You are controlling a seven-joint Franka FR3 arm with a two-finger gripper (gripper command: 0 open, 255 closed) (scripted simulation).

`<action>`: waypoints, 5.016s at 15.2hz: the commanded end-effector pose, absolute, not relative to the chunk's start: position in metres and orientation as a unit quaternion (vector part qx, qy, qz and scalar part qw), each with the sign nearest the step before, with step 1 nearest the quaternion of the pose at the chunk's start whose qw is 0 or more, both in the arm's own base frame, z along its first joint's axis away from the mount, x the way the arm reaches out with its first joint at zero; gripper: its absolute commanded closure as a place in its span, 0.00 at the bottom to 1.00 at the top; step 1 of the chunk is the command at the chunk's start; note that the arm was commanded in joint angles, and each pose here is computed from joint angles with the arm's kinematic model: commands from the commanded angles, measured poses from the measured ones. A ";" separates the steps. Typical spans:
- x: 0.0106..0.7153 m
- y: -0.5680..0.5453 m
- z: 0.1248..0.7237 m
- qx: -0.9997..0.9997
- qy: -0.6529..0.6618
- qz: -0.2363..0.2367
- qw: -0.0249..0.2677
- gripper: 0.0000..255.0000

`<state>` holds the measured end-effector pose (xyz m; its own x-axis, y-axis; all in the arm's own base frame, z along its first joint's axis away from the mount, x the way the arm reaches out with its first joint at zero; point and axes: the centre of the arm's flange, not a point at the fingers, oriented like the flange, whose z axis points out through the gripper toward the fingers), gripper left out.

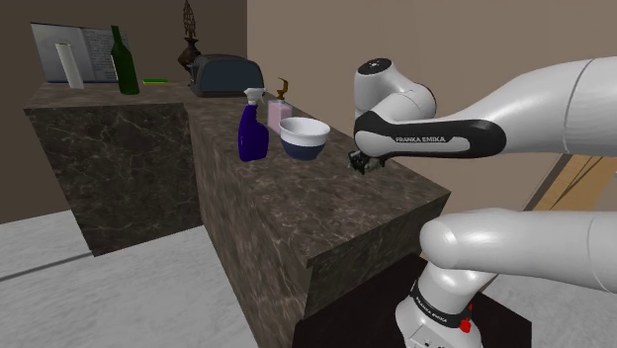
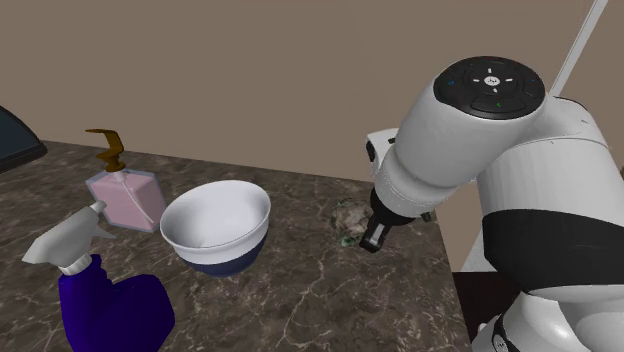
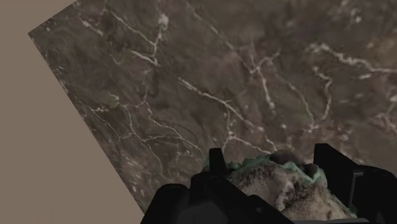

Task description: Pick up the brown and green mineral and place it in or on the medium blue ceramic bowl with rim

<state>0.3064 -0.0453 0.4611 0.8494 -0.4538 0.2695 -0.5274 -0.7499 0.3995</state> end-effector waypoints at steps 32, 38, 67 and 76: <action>0.359 -0.041 0.613 0.932 -0.263 0.078 0.236 1.00; 0.438 -0.033 0.617 0.932 -0.263 0.078 0.236 1.00; 0.631 -0.104 0.489 0.846 -0.518 0.064 0.110 0.00; 0.631 -0.108 0.471 0.846 -0.518 0.064 0.110 0.00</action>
<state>0.6336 -0.1035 0.4820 0.4526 -0.8584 0.2416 -0.8913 -0.4435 0.0941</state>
